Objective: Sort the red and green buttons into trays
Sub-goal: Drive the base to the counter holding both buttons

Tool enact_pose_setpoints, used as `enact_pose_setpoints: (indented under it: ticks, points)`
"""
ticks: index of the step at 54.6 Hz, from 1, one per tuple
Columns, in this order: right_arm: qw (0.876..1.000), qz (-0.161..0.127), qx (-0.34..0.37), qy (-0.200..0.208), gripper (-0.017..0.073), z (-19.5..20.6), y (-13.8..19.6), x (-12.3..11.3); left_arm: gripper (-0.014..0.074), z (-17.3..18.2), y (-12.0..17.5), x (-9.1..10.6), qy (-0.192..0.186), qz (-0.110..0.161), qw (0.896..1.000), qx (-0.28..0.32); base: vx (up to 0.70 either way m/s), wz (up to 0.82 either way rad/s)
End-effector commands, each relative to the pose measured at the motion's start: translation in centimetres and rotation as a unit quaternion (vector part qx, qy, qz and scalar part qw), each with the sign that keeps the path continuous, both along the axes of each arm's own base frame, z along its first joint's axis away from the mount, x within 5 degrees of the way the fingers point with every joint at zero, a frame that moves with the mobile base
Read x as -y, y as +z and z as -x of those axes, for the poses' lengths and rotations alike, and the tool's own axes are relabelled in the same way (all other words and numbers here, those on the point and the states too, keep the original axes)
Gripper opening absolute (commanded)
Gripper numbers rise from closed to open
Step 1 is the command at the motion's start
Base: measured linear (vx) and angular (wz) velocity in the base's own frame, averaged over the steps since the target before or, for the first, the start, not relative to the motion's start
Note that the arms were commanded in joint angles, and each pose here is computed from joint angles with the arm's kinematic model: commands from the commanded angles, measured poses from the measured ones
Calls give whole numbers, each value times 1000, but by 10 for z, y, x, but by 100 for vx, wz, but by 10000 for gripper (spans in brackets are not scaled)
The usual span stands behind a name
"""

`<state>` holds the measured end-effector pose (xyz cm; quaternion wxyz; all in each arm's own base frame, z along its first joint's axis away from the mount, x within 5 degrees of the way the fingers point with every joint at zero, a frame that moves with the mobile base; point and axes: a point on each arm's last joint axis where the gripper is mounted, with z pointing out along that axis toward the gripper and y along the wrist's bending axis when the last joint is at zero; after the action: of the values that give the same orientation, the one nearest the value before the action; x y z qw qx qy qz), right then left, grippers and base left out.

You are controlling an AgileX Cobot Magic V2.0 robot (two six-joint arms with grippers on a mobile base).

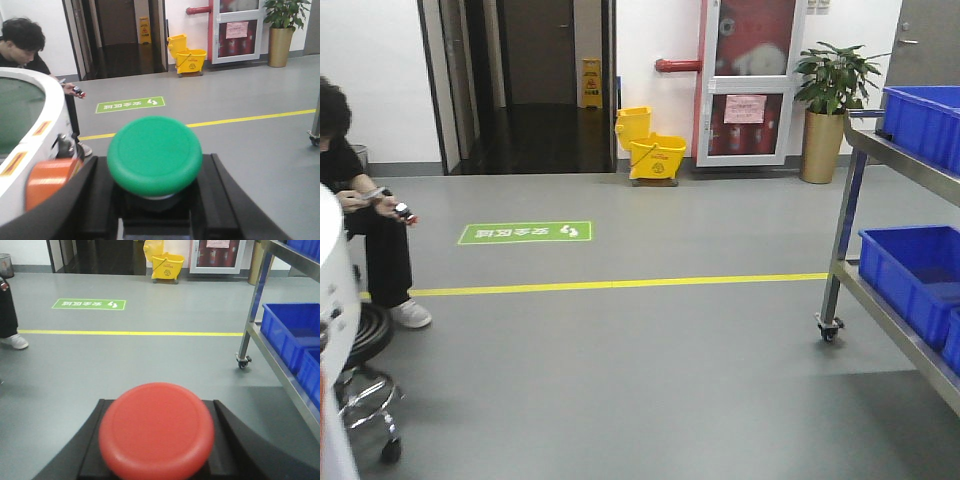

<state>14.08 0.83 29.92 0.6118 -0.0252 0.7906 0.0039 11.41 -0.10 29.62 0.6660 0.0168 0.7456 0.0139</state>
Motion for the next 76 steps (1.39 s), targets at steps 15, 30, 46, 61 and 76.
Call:
enact_pose_setpoints:
  ticks: [15, 30, 46, 61, 76]
  points:
    - [999, -1, 52, 11, -8, -1, 17, -2, 0, 0, 17, 4, -19, 11, 998, 51, 64, -26]
    - [998, -2, 54, 12, -8, -2, 17, -2, 0, 0, 17, 4, -19, 11, 998, 51, 63, -48]
    - [998, -2, 54, 12, -8, -2, 17, -2, 0, 0, 17, 4, -19, 11, 998, 51, 60, -55]
    - [999, -2, 53, 12, -8, -2, 17, -2, 0, 0, 17, 4, -19, 11, 998, 51, 55, -58]
    - [998, -2, 54, 12, -8, -2, 17, -2, 0, 0, 17, 4, -19, 11, 998, 51, 47, -75]
